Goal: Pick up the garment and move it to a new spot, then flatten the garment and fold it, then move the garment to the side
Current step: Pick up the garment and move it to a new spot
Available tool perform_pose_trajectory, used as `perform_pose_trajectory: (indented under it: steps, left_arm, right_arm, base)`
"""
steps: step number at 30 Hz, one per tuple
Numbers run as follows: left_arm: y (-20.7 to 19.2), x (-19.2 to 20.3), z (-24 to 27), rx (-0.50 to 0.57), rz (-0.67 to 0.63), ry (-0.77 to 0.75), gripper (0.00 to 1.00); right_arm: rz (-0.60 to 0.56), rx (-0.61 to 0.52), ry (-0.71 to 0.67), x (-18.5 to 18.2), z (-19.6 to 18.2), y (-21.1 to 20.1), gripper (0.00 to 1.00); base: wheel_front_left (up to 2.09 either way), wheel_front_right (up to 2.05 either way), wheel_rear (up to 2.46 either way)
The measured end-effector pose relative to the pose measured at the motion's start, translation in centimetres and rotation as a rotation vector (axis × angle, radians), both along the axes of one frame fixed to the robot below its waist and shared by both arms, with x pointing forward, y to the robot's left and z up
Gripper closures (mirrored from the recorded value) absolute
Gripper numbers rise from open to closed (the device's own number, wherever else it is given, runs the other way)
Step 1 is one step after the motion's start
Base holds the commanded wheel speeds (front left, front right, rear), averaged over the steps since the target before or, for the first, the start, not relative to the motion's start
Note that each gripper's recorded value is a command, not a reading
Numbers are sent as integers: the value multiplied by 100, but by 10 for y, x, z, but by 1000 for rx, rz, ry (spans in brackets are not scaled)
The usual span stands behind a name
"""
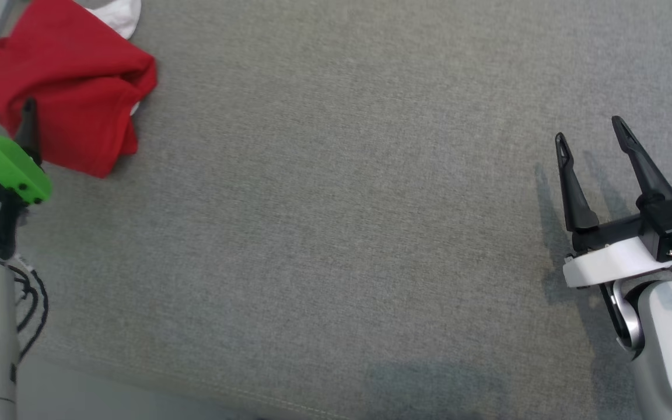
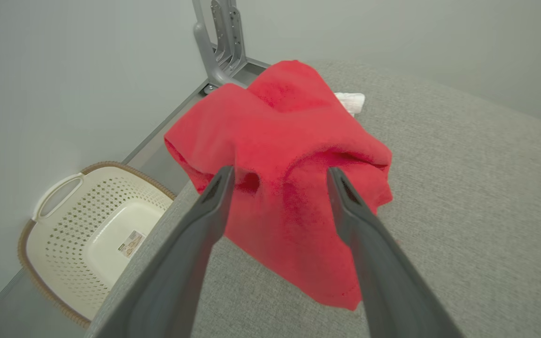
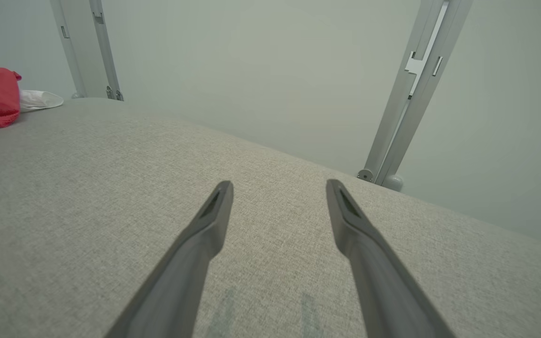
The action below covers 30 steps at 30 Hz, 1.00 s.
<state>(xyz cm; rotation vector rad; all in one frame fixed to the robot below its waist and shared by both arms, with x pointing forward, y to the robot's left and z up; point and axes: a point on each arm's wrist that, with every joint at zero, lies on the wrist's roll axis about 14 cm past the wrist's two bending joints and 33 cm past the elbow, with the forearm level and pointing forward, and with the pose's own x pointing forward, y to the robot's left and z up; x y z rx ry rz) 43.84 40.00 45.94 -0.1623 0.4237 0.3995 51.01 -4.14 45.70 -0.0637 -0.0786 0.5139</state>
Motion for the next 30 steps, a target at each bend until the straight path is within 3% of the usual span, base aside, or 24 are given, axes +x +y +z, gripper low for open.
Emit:
perform_pose_trajectory:
  steps: [9,10,11,21,30]
  left_arm:
    - [6,25,-87,-68,33,325,0]
    - [2,28,-96,-83,28,353,63]
    - [-2,30,-103,-96,22,373,100]
    - [-5,41,-109,-86,-41,463,100]
    - [-39,90,-3,8,-234,173,100]
  right_arm:
    - [-77,-26,90,6,-44,-38,0]
    - [-96,-30,99,5,-47,-45,0]
    - [-109,-31,108,5,-50,-50,0]
    - [-195,1,167,-12,-60,-69,0]
    - [-243,63,135,-34,-22,-72,0]
  base:
    - [0,0,0]
    - [0,0,0]
    - [0,0,0]
    - [0,0,0]
    - [0,0,0]
